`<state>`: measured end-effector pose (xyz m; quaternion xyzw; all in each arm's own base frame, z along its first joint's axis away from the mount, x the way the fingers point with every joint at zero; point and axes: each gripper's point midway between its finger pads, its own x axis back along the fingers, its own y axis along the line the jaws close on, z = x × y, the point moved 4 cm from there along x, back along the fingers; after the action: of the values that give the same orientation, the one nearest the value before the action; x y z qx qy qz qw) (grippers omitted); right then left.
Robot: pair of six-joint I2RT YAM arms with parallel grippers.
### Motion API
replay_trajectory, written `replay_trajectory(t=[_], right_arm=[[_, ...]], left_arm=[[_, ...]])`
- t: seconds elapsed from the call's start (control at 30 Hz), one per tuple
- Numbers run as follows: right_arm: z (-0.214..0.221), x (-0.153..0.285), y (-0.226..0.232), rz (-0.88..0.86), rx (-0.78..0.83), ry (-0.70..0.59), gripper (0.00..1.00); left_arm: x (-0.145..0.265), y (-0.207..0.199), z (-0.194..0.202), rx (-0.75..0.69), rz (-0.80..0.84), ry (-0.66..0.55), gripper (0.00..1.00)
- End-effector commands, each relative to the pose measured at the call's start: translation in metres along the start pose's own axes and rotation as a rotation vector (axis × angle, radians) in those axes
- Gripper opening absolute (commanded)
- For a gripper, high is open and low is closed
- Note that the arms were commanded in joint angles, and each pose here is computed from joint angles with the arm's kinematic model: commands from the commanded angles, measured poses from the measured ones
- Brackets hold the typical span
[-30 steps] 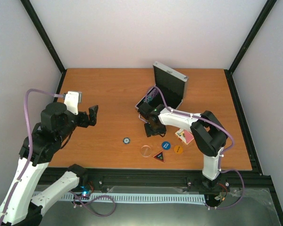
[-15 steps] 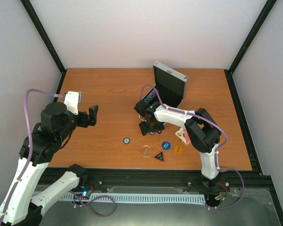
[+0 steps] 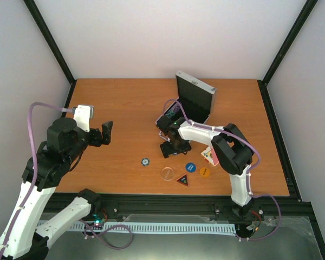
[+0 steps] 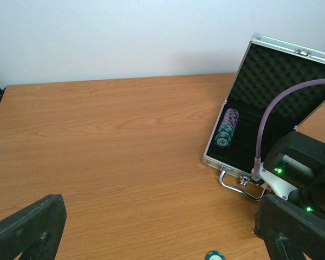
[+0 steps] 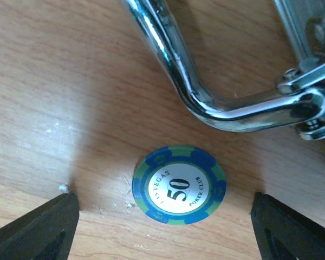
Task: Pack up texas hold em set
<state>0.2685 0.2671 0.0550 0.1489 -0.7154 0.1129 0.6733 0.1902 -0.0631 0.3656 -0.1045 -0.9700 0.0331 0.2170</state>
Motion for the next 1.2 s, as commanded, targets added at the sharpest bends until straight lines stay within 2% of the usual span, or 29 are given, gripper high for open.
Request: replay_trajectory(t=[0.0, 0.13, 0.3, 0.47, 0.63, 0.77, 1.17], right_arm=[[0.009, -0.01, -0.004, -0.001, 0.007, 0.033, 0.89], [0.007, -0.012, -0.006, 0.011, 0.011, 0.023, 0.83], [0.005, -0.014, -0.005, 0.008, 0.02, 0.021, 0.62], [0.006, -0.017, -0.004, 0.002, 0.023, 0.027, 0.51], [0.009, -0.019, -0.004, -0.007, 0.025, 0.037, 0.34], [0.012, -0.017, -0.004, -0.011, 0.023, 0.037, 0.28], [-0.001, 0.028, 0.012, -0.023, 0.049, -0.044, 0.26]], left_arm=[[0.004, 0.002, 0.0, -0.002, -0.004, -0.008, 1.0], [0.003, 0.002, 0.0, -0.004, -0.007, -0.006, 1.0], [0.003, 0.002, 0.0, -0.004, -0.011, -0.003, 1.0], [0.002, 0.002, 0.001, -0.003, -0.01, -0.002, 1.0], [0.002, 0.002, 0.001, -0.004, -0.012, 0.0, 1.0], [0.001, 0.002, 0.002, -0.004, -0.011, 0.0, 1.0], [0.0, 0.0, -0.001, -0.003, 0.003, -0.006, 1.0]])
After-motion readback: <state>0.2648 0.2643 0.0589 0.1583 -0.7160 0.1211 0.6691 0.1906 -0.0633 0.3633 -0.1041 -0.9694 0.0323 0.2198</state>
